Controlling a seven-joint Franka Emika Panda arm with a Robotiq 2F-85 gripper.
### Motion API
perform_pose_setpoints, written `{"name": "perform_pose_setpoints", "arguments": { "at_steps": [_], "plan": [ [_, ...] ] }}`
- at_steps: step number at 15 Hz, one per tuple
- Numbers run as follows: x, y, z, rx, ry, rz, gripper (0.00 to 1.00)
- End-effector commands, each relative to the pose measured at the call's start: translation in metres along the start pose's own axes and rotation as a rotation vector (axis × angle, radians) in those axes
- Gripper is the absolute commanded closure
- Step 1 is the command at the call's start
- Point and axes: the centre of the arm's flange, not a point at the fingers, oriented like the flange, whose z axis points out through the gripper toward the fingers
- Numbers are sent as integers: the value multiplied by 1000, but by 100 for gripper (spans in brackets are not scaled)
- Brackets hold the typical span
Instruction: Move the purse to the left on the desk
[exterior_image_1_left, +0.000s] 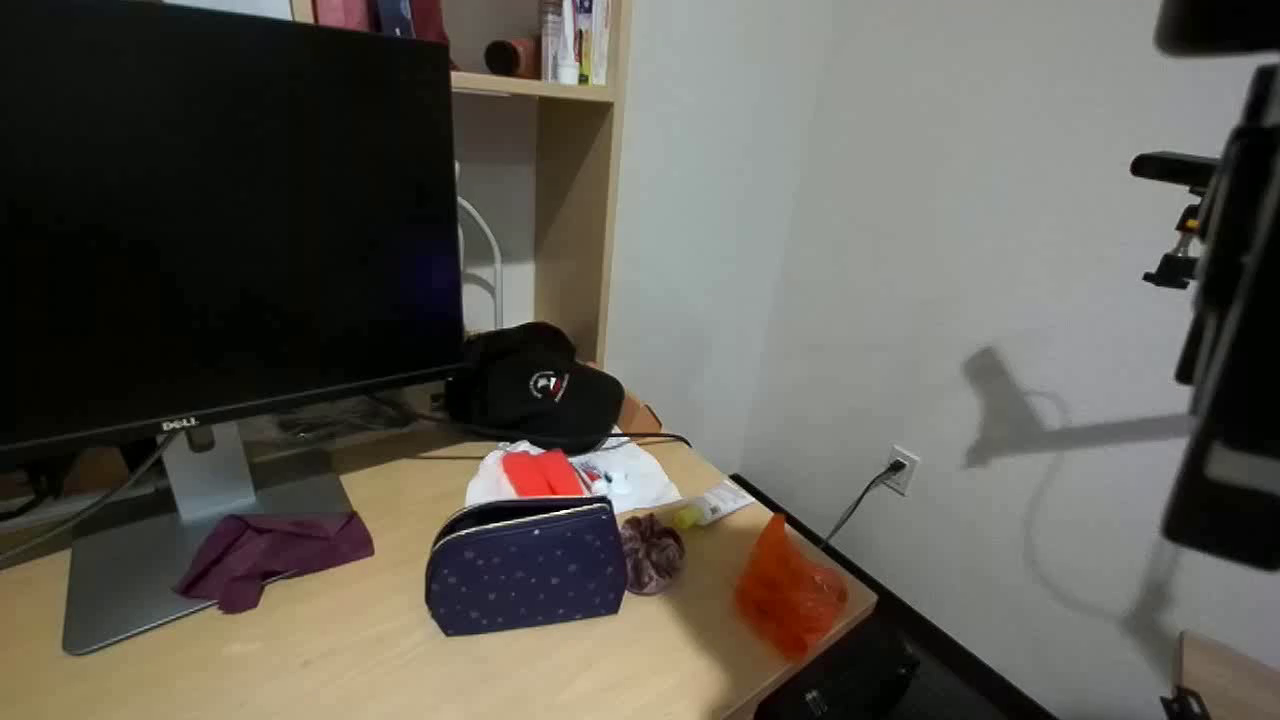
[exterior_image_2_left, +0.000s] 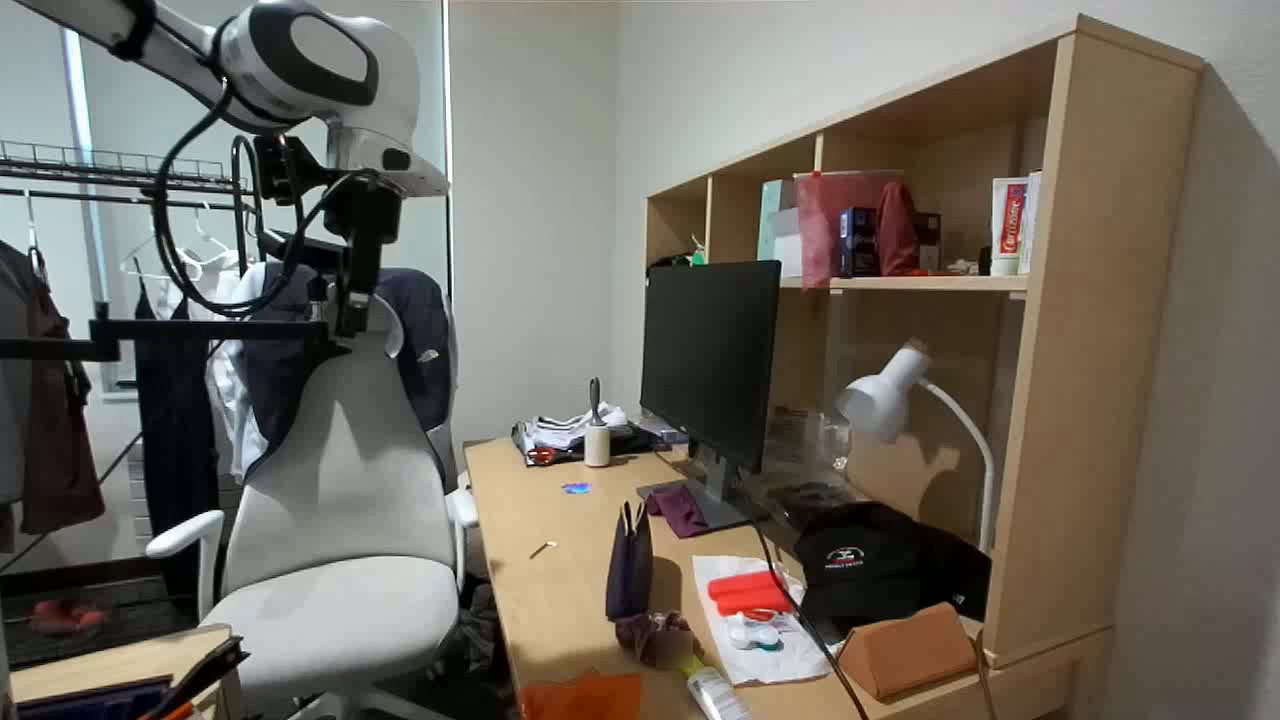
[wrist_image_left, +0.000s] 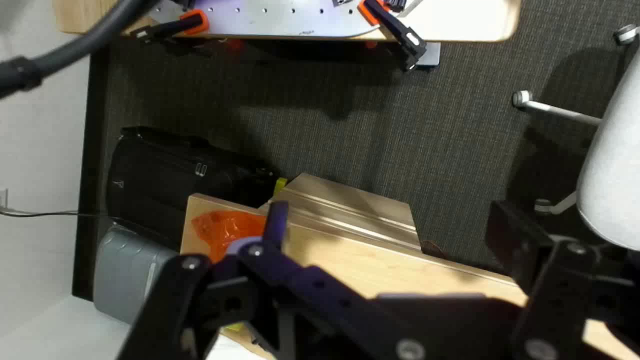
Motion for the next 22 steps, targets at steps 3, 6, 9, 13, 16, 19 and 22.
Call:
{"name": "perform_pose_setpoints", "arguments": {
  "at_steps": [3,6,9,13,16,19,22],
  "plan": [
    [16,-3,3,-12,-23,-22,0],
    [49,-11,12,-76,-119,-26,0],
    [43,-11,-6,-134,-143,80,0],
    [34,-4,-4,-120,-162,125,0],
    [31,-4,-9,-121,-156,137,0],
    [61,10,-3,-126,-93,5,0],
    [121,32,18,-114,28,-135,0]
  ]
}}
